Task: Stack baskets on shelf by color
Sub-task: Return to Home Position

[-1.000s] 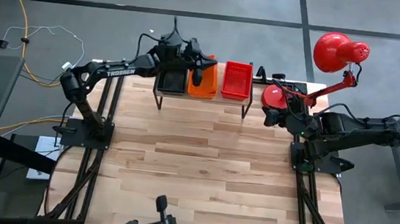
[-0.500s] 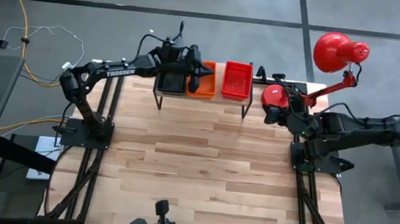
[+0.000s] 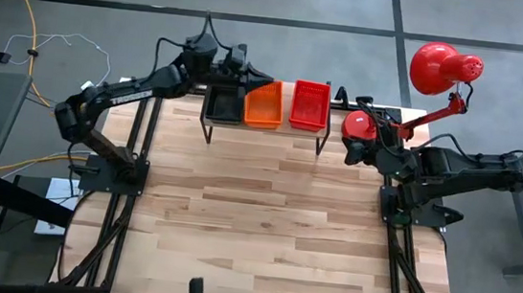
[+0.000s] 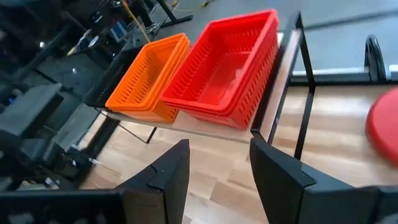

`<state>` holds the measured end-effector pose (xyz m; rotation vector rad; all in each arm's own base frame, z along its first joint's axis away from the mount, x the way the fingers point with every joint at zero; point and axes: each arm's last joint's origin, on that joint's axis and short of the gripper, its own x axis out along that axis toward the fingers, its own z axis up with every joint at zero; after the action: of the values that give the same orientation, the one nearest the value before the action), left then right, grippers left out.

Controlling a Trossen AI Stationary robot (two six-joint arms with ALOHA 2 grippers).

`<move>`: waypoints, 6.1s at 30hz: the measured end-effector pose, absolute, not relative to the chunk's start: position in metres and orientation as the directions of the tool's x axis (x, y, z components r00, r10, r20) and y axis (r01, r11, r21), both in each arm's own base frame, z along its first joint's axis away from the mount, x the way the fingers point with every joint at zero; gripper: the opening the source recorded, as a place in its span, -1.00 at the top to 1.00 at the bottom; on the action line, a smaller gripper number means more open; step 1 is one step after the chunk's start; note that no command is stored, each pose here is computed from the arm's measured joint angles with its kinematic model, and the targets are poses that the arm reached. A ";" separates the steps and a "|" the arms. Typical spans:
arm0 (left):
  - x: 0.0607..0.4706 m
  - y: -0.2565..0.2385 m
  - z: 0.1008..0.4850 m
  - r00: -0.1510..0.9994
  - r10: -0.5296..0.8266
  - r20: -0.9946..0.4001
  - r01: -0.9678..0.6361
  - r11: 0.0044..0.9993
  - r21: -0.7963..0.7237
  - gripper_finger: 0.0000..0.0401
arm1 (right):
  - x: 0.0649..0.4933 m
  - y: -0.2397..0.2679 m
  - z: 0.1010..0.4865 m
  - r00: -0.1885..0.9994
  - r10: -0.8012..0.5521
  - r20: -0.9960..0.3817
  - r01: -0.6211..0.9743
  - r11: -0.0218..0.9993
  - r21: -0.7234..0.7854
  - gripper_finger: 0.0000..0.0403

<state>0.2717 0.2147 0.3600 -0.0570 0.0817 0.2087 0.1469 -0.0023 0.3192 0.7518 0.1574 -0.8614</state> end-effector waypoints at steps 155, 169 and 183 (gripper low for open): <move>0.097 0.002 0.169 0.999 0.042 0.021 -0.030 0.914 -0.404 1.00 | 0.097 0.004 0.170 0.998 -0.061 0.023 0.050 0.946 0.321 1.00; 0.097 -0.003 0.169 1.000 0.000 0.028 0.012 0.914 -0.404 1.00 | 0.097 0.004 0.170 0.998 -0.061 0.025 0.050 0.946 0.322 1.00; 0.097 0.000 0.169 1.000 0.008 0.019 -0.008 0.999 -0.042 1.00 | 0.097 0.004 0.170 0.998 -0.063 0.024 0.052 0.945 0.322 1.00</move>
<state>0.0971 -0.0005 0.1685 -0.0419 -0.0191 0.0080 0.0973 0.0037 0.1699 0.3266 -0.0341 -0.0585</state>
